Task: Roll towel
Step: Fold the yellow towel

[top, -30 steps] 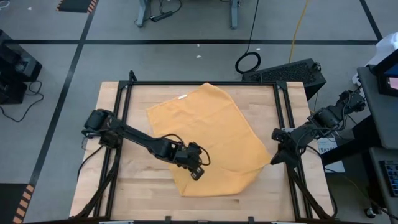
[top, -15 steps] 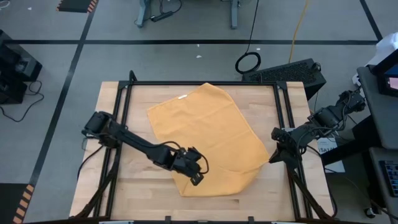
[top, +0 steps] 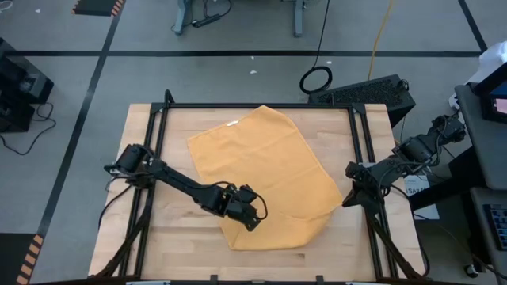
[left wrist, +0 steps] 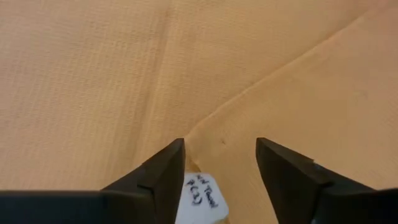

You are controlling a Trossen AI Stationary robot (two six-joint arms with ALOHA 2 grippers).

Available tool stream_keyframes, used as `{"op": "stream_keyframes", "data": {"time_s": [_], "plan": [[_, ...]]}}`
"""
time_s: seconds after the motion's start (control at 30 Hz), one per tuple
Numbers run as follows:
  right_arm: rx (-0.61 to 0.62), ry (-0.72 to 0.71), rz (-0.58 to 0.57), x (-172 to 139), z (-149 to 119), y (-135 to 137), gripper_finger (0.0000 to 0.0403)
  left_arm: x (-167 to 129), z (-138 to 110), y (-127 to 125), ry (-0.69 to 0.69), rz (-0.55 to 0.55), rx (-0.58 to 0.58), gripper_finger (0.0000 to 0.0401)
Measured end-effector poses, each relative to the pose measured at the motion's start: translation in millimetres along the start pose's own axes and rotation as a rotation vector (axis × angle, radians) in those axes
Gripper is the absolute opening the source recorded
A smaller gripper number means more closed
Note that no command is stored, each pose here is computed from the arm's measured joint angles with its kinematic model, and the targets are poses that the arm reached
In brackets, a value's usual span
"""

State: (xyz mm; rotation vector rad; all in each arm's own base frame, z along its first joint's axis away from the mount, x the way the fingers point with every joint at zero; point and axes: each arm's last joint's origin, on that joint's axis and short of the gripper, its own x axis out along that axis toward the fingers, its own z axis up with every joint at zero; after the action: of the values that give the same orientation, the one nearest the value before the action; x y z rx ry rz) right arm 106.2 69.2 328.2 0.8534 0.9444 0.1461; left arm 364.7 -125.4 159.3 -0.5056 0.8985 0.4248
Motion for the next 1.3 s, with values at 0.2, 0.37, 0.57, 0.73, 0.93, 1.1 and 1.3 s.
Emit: {"op": "stream_keyframes", "data": {"time_s": [0.2,0.37,0.57,0.73,0.93,1.1,1.3], "plan": [[-0.007,-0.016,-0.008,0,1,0,0.0,22,-2,1,0.04,-0.039,-0.021,0.0163],[-0.005,-0.015,-0.007,0,0,0,0.0,26,-4,5,0.083,-0.022,-0.041,0.0123],[-0.002,-0.014,-0.006,0,0,0,0.0,17,-1,7,0.064,0.014,-0.089,0.0098],[-0.002,-0.014,-0.005,0,0,0,0.0,14,-1,6,0.024,0.032,-0.087,0.013],[-0.002,-0.014,-0.005,0,0,0,0.0,14,-4,12,0.035,0.105,-0.063,0.0195],[-0.009,-0.014,-0.006,0,0,0,0.0,20,-3,17,0.044,0.135,-0.062,0.0209],[-0.015,-0.014,-0.006,0,0,0,0.0,32,-4,11,0.074,0.038,-0.037,0.0166]]}}
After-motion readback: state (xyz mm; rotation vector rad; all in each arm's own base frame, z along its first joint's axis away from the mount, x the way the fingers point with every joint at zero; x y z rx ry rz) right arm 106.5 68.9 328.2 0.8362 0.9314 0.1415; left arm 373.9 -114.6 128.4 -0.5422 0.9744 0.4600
